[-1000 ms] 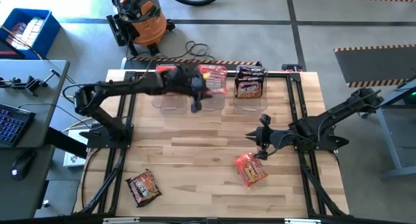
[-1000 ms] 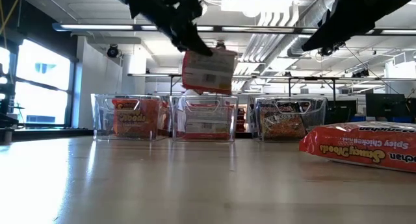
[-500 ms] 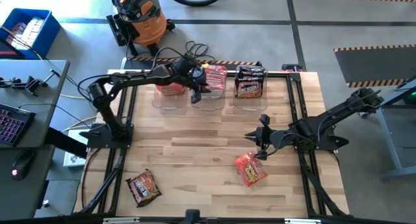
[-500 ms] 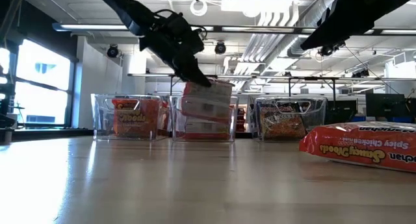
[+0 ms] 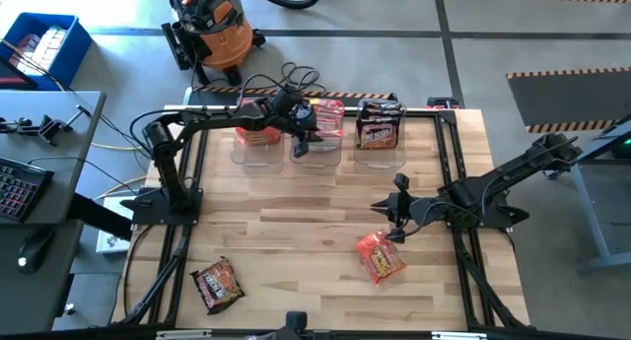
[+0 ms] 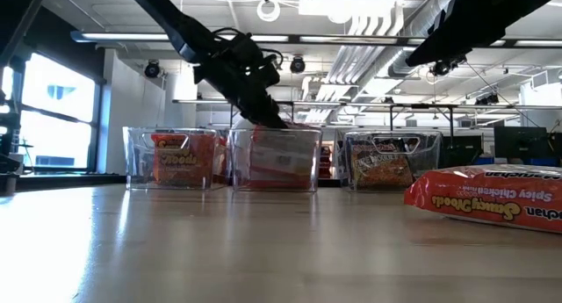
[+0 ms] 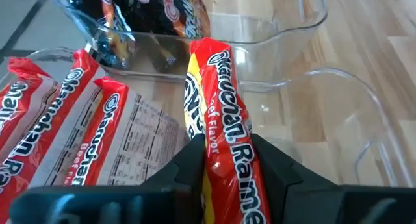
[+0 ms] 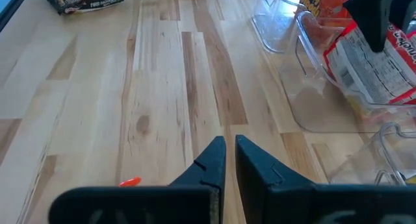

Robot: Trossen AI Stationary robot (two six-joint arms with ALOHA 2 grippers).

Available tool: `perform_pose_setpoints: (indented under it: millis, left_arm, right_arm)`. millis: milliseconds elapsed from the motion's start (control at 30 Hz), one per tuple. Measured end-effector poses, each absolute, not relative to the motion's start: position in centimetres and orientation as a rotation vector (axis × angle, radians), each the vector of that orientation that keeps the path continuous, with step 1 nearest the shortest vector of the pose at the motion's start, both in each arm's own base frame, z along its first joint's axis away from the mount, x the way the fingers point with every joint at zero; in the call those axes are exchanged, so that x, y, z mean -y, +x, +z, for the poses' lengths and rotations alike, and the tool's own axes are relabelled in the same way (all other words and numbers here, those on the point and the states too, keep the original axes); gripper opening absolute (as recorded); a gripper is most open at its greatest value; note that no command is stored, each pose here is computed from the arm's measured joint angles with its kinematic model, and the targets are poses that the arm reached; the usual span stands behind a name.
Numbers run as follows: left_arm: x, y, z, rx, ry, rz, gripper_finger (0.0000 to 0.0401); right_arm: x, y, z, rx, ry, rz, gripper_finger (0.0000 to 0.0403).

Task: Sort Maruchan noodles
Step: Put the red noodle pack into the middle transparent bin, then put the black noodle pack into the right transparent bin

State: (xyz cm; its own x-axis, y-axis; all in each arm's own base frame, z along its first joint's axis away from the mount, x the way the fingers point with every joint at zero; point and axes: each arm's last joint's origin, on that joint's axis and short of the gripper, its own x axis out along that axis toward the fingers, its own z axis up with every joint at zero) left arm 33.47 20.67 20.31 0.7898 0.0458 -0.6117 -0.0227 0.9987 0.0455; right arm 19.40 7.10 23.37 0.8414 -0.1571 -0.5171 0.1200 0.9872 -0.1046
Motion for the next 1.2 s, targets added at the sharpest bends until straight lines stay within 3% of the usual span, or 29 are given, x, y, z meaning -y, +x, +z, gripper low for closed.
perform_pose_setpoints:
  millis: [333,800,1033,1200]
  left_arm:
    - [-20.5,33.8,20.0,-0.71,0.138,0.099,0.0134]
    - [-19.9,33.7,21.7,-0.747,0.306,0.247,0.0142]
    - [-17.7,32.7,25.8,-0.699,0.357,0.3,0.0113]
    - [-14.7,31.6,28.0,-0.741,0.322,0.32,0.0061]
  right_arm:
    - [-7.1,19.4,23.4,-0.553,-0.068,-0.142,0.0016]
    - [-7.1,19.4,23.4,-0.555,-0.077,-0.138,0.0016]
    - [-7.2,19.4,23.4,-0.555,-0.214,-0.104,0.0012]
    - [-7.2,19.5,22.2,-0.444,-0.27,-0.123,0.0002]
